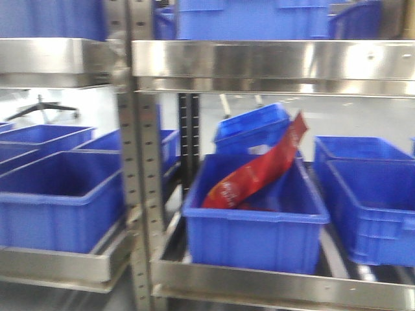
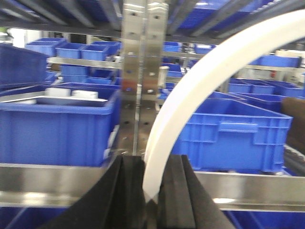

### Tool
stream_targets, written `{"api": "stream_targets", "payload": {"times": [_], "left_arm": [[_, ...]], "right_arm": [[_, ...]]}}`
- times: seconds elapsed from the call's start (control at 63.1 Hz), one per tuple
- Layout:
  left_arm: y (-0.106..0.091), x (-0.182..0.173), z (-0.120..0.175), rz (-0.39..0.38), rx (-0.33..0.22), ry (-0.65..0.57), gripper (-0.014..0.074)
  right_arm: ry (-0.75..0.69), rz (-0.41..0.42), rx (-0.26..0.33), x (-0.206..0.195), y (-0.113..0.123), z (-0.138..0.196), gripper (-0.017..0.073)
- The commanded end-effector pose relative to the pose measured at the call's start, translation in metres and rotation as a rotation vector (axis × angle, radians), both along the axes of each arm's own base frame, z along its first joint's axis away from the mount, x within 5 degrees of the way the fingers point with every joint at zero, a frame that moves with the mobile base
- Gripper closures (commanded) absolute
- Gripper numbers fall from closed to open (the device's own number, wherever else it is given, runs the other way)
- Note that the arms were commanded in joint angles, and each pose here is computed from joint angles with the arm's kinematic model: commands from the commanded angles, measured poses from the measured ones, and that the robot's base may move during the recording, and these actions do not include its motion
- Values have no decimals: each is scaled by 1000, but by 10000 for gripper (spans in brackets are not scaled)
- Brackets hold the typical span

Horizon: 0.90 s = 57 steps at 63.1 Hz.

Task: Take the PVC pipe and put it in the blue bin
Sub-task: 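Approach the shelf and bring both held pipes over the blue bins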

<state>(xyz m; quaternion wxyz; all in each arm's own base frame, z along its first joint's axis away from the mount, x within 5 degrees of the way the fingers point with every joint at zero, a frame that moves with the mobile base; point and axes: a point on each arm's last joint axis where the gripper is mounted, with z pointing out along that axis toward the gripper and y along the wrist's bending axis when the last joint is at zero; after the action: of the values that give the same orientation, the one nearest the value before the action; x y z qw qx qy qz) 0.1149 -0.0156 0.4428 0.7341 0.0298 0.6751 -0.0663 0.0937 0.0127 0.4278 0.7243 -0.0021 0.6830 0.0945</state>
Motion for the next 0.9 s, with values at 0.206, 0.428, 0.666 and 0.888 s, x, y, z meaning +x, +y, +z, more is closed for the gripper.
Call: {"api": "stream_targets", "payload": {"times": [0.206, 0.428, 0.666, 0.888], "left_arm": [[1, -1, 4, 2, -15, -32, 704], [1, -1, 4, 2, -15, -32, 704], [1, -1, 4, 2, -15, -32, 704], [1, -1, 4, 2, -15, -32, 704]], "right_arm": [[-34, 3, -2, -2, 0, 5, 727], [-34, 3, -2, -2, 0, 5, 727], [-34, 3, -2, -2, 0, 5, 727], [-34, 3, -2, -2, 0, 5, 727]]}}
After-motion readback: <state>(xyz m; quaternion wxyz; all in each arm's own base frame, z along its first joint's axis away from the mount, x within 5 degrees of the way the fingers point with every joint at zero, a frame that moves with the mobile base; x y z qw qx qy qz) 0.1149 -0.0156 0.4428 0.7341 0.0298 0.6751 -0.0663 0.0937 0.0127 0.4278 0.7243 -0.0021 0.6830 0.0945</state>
